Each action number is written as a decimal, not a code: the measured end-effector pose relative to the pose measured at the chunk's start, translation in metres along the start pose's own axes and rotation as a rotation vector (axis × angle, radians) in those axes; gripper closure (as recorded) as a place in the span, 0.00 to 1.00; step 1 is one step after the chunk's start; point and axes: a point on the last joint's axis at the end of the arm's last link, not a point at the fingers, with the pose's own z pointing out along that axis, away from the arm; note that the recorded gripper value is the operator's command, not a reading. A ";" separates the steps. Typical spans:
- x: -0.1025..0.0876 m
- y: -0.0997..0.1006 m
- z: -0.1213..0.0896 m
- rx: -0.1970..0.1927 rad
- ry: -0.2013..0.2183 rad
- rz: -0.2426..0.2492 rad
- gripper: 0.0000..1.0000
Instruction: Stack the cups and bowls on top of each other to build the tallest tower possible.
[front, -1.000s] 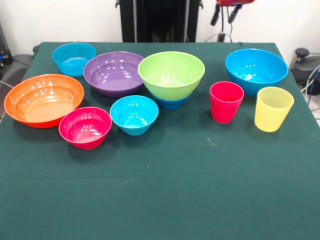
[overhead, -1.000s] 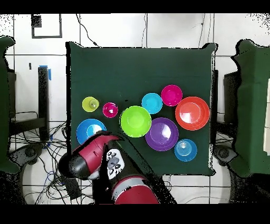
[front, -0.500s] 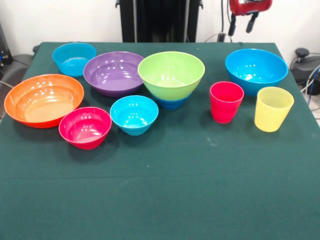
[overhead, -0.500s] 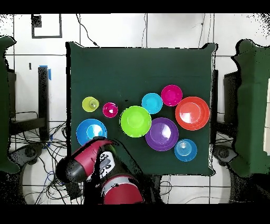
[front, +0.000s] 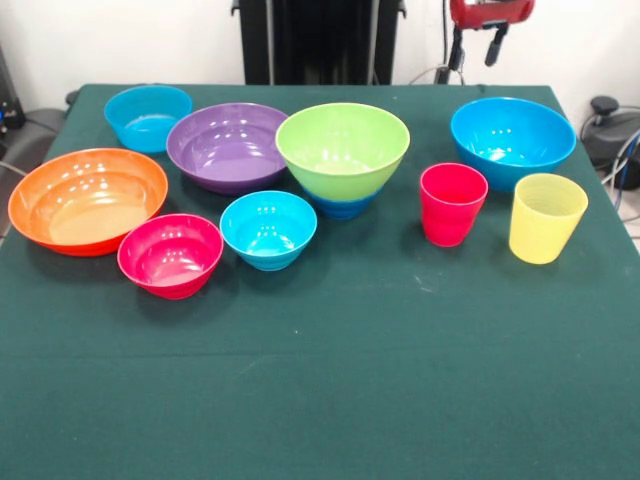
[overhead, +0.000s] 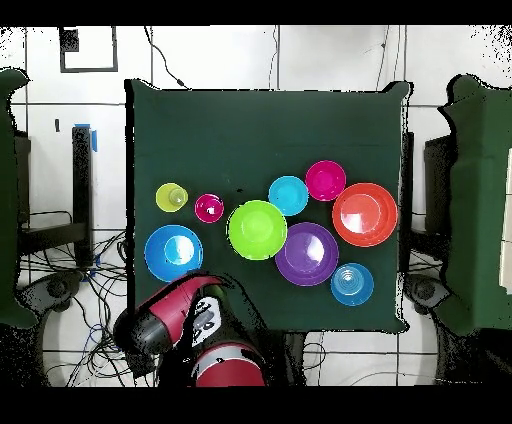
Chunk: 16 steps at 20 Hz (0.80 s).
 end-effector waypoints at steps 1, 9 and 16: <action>0.001 -0.001 0.000 0.001 -0.003 0.004 0.00; 0.009 -0.014 0.014 -0.021 -0.051 0.053 0.00; 0.018 -0.017 0.034 -0.043 -0.055 0.085 0.00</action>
